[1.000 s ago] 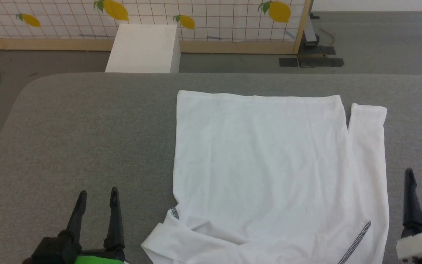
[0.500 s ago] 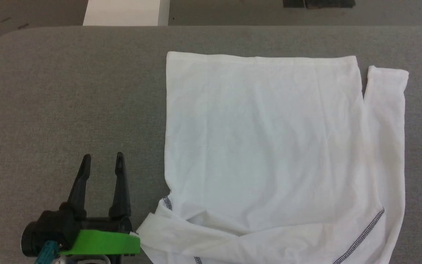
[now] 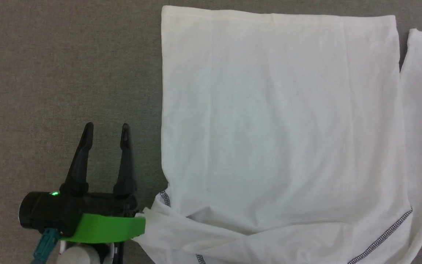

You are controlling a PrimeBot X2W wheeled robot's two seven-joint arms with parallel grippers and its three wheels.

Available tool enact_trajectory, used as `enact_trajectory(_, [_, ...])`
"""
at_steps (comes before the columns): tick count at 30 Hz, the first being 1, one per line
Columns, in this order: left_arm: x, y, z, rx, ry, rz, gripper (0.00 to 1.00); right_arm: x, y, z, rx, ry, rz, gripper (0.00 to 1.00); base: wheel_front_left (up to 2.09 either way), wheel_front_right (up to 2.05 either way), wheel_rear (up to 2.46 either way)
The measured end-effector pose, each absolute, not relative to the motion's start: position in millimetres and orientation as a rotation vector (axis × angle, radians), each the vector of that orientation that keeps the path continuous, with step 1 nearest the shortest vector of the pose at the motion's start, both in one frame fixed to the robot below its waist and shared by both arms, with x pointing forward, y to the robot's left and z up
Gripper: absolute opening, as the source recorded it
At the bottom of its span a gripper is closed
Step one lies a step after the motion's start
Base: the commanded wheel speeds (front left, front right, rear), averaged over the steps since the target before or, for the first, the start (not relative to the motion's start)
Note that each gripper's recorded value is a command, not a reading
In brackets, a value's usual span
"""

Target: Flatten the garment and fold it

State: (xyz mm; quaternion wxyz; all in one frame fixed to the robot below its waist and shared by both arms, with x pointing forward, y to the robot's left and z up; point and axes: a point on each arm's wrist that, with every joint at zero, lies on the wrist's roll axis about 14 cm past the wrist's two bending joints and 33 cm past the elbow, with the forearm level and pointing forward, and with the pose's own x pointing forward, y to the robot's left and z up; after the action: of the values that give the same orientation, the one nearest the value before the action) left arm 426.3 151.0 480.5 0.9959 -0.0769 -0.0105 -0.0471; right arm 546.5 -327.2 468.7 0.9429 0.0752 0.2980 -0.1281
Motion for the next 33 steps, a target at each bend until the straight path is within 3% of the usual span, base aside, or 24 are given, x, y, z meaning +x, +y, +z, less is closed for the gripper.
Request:
enact_trajectory(7, [431, 153, 463, -0.151, 0.021, -0.087, 1.0, 550, -326, 413, 0.168, 0.782, -0.304, 1.0, 0.0, 0.0, 0.0])
enact_trajectory(17, [430, 163, 449, -0.135, 0.062, -0.054, 1.0, 550, -316, 369, 0.199, 0.882, -0.324, 1.0, 0.0, 0.0, 0.0])
enact_trajectory(18, [430, 164, 448, -0.133, 0.064, -0.051, 1.0, 552, -315, 369, 0.2, 0.882, -0.325, 0.5, 0.0, 0.0, 0.0])
enact_trajectory(19, [430, 165, 448, -0.131, 0.065, -0.05, 1.0, 553, -315, 369, 0.199, 0.881, -0.325, 0.43, 0.0, 0.0, 0.0])
enact_trajectory(20, [431, 165, 447, -0.129, 0.065, -0.048, 1.0, 554, -315, 370, 0.198, 0.878, -0.326, 0.13, 0.0, 0.0, 0.0])
enact_trajectory(21, [430, 166, 448, -0.128, 0.065, -0.047, 1.0, 554, -315, 371, 0.2, 0.874, -0.327, 0.0, 0.0, 0.0, 0.0])
enact_trajectory(33, [425, 164, 466, -0.131, 0.023, -0.057, 1.0, 548, -331, 415, 0.2, 0.724, -0.36, 0.0, 0.0, 0.0, 0.0])
